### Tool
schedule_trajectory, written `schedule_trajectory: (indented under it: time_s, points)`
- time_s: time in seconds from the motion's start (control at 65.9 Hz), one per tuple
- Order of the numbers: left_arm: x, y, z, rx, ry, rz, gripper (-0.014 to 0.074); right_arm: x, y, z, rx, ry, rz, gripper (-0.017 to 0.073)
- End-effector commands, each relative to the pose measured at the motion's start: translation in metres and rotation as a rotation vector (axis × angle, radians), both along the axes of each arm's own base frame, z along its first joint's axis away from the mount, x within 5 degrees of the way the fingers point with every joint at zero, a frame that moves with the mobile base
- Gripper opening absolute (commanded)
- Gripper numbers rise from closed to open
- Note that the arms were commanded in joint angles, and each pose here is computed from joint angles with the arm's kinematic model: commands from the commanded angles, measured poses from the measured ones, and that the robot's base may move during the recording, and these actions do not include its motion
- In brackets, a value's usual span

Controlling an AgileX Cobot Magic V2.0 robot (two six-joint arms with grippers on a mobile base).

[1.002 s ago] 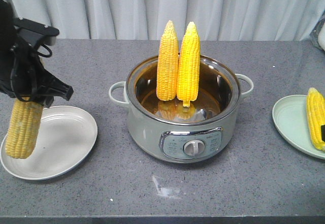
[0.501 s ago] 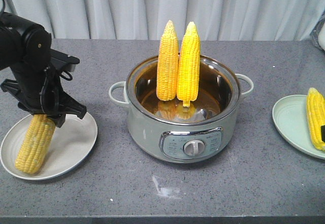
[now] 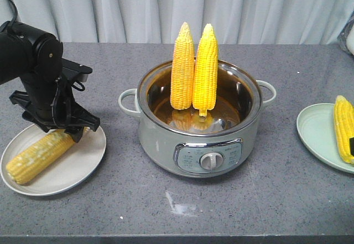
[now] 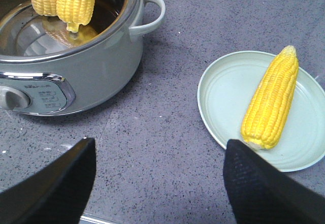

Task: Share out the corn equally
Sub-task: 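Lower the held cob onto the cream plate and open the left gripper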

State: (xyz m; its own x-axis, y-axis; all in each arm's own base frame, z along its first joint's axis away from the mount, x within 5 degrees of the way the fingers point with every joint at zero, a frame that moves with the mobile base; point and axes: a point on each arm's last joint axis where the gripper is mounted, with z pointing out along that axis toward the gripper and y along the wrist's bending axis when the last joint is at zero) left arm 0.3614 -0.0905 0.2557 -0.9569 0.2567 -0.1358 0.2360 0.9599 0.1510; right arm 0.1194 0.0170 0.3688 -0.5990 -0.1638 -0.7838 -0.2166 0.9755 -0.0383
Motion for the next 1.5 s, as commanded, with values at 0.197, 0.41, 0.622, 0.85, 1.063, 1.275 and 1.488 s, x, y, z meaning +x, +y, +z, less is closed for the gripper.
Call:
schedule_trajectory:
  time_s: [0.197, 0.41, 0.622, 0.85, 1.063, 1.275, 1.488]
  points:
    - [0.001, 0.001, 0.032, -0.033, -0.156, -0.035, 0.0517, 0.002, 0.000, 0.012, 0.010, -0.084, -0.002, 0.0494]
    - [-0.007, 0.000, 0.061, -0.088, -0.283, -0.043, 0.0517, 0.002, 0.000, 0.012, 0.010, -0.084, -0.002, 0.0494]
    - [-0.037, -0.003, 0.097, -0.261, -0.473, -0.071, 0.0517, 0.002, 0.000, 0.012, 0.010, -0.084, -0.002, 0.0494]
    - [-0.080, 0.001, 0.109, -0.336, -0.661, -0.227, 0.0517, 0.002, 0.000, 0.012, 0.010, -0.084, -0.002, 0.0494]
    - [-0.120, 0.004, 0.111, -0.416, -0.707, -0.316, 0.0517, 0.002, 0.000, 0.012, 0.010, -0.084, -0.002, 0.0494]
    - [-0.153, 0.010, 0.103, -0.433, -0.720, -0.376, 0.0517, 0.002, 0.000, 0.012, 0.010, -0.084, -0.002, 0.0494]
    - [-0.170, 0.015, 0.102, -0.435, -0.747, -0.378, 0.0517, 0.002, 0.000, 0.012, 0.011, -0.085, -0.002, 0.0494]
